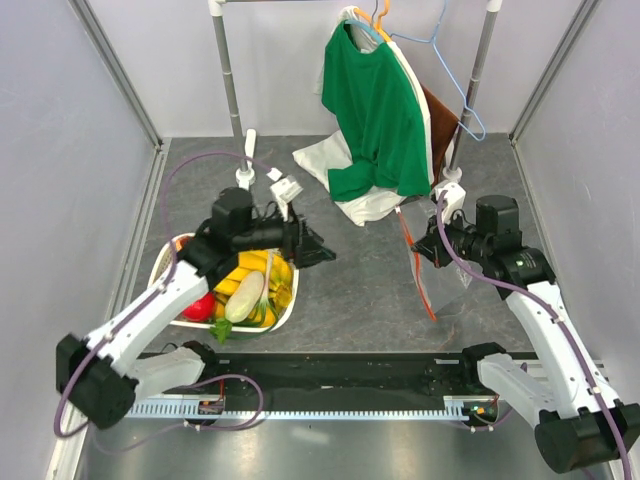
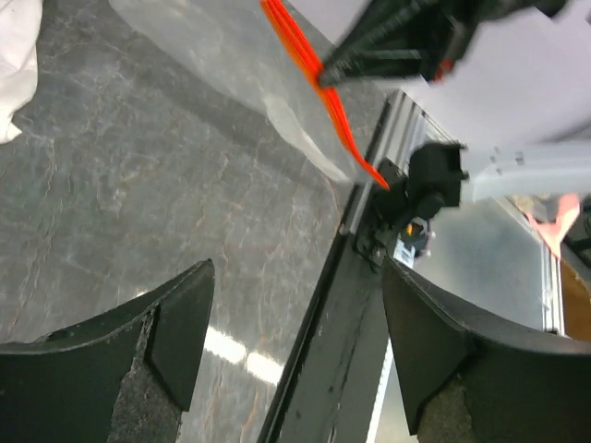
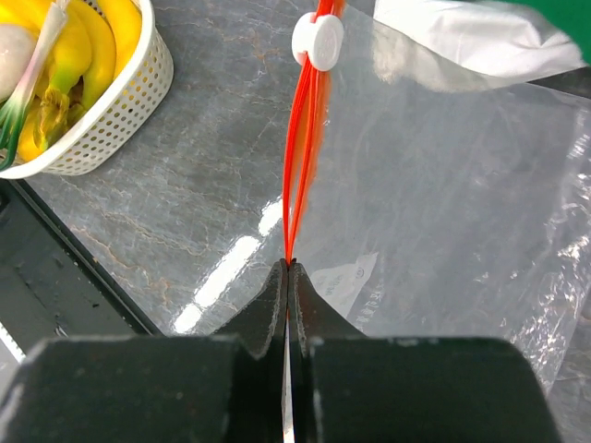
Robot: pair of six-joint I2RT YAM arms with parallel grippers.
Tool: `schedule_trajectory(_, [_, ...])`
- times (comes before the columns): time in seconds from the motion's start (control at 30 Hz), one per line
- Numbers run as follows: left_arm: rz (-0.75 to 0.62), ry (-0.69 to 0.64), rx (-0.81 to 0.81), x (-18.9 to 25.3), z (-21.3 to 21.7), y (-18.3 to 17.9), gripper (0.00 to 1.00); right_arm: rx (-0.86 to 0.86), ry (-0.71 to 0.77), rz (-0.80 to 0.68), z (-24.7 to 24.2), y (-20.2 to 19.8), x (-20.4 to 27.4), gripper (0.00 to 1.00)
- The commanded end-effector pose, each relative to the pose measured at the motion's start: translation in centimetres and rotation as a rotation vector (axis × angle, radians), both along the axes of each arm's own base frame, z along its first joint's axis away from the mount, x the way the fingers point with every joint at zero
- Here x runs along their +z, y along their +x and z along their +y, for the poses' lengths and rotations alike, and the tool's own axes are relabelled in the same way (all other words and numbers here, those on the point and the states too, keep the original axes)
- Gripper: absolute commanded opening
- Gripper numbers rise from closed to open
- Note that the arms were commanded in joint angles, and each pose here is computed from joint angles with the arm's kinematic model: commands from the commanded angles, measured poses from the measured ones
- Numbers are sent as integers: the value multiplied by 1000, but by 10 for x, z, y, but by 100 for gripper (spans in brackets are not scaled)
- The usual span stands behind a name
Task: Place the food in the zip-top bag and seal the zipper
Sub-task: Open the zipper of the food storage bag.
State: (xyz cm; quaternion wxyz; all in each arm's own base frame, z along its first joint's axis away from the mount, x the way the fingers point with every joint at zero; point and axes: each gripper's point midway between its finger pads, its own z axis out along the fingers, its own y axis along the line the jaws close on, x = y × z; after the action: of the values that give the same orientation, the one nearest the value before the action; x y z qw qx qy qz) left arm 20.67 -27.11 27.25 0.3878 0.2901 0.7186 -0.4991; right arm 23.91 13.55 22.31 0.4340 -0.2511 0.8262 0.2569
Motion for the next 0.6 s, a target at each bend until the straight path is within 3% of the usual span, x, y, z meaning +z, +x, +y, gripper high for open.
schedule_trajectory(0.0, [56,-57,144,28,-47,42,78,-13,22,-94,5,12,14,0])
schedule_trajectory(0.17, [163,-35,141,16,-108,41,77,-29,31,-105,5,14,7,0])
schedule_trajectory(0.4, [386,85,234,-27,-131,54,66,-95,40,-82,3,18,3,0])
schedule_trajectory(0.57, [373,79,222,-28,-146,51,65,-107,78,-25,10,19,-2,0])
